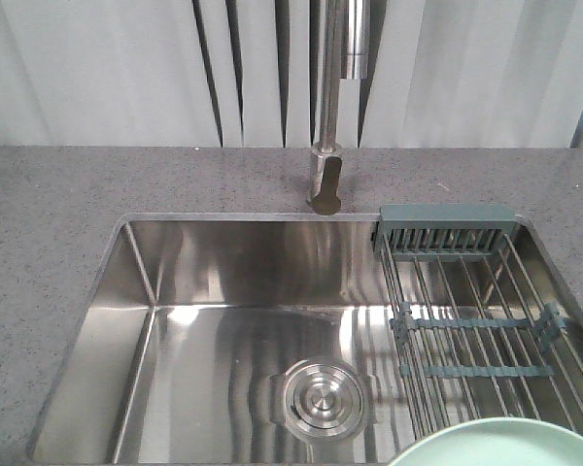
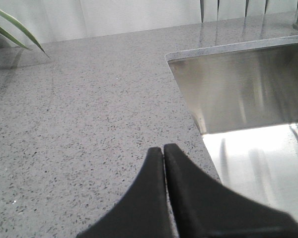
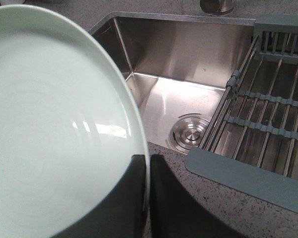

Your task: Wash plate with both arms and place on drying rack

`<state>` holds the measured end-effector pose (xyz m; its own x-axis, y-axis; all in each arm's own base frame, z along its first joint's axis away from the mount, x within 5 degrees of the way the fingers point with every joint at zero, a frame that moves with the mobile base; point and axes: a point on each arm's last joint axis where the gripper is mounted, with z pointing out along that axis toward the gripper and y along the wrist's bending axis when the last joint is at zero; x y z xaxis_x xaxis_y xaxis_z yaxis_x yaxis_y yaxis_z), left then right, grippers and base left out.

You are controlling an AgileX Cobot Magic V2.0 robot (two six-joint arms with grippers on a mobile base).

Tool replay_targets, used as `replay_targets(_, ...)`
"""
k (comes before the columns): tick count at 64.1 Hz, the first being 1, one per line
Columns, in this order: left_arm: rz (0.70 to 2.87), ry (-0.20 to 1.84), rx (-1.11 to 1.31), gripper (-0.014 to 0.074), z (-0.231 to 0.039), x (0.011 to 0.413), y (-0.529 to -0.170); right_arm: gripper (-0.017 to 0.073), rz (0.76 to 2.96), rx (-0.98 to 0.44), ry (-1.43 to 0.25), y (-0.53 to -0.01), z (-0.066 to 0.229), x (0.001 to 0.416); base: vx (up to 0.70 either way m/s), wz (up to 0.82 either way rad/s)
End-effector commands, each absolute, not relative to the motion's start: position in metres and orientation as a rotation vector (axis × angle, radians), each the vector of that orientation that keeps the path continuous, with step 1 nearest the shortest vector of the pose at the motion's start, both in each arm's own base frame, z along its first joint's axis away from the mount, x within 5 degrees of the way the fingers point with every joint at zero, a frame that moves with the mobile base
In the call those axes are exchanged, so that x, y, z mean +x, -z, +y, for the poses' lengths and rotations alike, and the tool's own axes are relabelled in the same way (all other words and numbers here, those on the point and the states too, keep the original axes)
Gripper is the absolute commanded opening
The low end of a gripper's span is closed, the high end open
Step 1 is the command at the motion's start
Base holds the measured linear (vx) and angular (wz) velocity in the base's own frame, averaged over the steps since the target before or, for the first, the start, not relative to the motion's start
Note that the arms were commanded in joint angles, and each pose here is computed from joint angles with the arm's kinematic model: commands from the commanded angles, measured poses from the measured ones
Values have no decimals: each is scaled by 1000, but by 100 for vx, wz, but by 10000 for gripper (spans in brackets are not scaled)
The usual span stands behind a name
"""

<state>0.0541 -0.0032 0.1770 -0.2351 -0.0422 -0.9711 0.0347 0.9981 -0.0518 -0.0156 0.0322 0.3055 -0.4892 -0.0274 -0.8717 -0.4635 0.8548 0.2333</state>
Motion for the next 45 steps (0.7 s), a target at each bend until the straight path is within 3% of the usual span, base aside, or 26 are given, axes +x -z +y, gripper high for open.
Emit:
replay_targets(1, 1698, 85, -8, -6, -3, 54, -193, -4, 1955, -324, -569, -318, 33, -12, 2, -1)
replay_targets(45, 1703, 80, -2, -6, -3, 54, -192, -4, 1955, -324, -569, -318, 33, -12, 0, 0)
